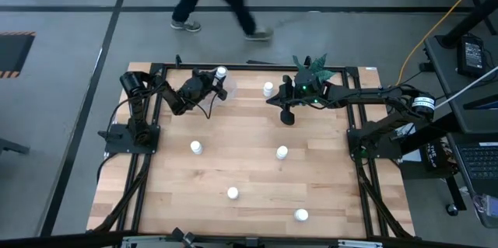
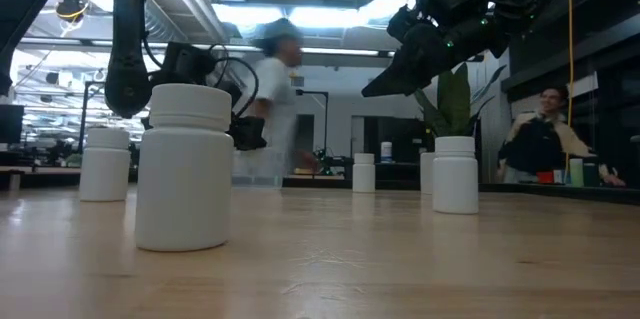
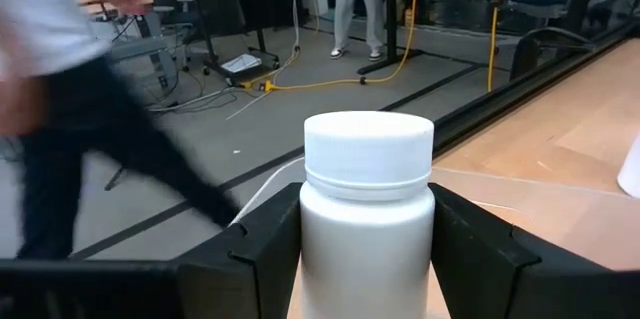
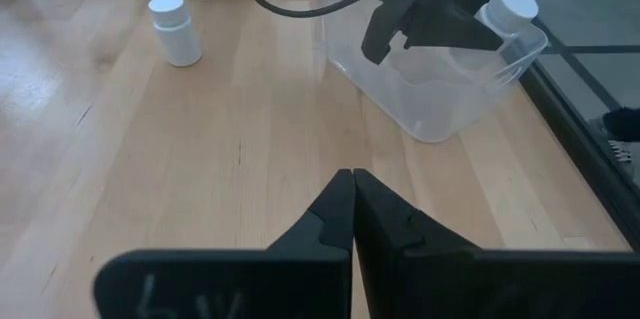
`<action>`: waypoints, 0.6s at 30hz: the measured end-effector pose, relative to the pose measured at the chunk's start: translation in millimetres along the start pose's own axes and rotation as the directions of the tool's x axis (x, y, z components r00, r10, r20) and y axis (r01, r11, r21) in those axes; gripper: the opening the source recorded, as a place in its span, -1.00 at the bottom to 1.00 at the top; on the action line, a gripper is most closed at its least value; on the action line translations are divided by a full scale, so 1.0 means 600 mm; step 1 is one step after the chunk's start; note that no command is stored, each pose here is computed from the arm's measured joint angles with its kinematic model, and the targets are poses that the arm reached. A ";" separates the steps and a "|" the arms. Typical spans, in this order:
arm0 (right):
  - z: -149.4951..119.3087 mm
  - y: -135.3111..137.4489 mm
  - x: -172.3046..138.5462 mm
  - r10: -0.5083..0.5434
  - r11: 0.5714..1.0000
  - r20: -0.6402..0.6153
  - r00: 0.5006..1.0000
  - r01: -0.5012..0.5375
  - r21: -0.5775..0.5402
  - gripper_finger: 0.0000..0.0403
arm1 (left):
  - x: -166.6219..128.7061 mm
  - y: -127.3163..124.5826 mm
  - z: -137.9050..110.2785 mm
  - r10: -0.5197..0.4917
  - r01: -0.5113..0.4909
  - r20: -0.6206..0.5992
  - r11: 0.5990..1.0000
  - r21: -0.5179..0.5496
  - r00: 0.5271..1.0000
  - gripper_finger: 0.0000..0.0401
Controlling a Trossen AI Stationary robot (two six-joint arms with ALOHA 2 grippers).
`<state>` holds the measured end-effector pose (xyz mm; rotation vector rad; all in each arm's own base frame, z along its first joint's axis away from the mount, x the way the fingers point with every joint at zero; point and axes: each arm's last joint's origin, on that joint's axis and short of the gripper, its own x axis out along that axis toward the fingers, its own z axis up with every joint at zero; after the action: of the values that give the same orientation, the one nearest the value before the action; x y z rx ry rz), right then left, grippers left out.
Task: Pick and place pill bottles into a basket
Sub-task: Put the white pill bottle into the transparent container
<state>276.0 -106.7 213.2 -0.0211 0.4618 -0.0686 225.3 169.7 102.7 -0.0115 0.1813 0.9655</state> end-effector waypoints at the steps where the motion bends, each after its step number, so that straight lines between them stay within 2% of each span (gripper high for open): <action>1: 0.000 0.000 0.000 0.001 1.000 0.000 1.000 -0.001 0.000 -0.96 | 0.000 0.000 0.000 0.000 0.000 0.000 1.000 0.001 1.000 -0.08; 12: 0.000 0.000 0.000 0.000 1.000 0.000 1.000 0.000 0.007 -0.96 | 0.000 -0.001 0.000 -0.011 0.011 0.000 1.000 0.002 1.000 -0.07; 18: 0.000 0.000 0.000 0.000 1.000 0.000 1.000 0.000 0.023 -0.96 | 0.000 -0.001 0.000 -0.013 0.013 -0.001 1.000 0.002 1.000 0.00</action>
<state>276.0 -106.6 213.2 0.0013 0.4610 -0.0736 225.6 169.4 102.6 -0.0109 0.1826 0.9520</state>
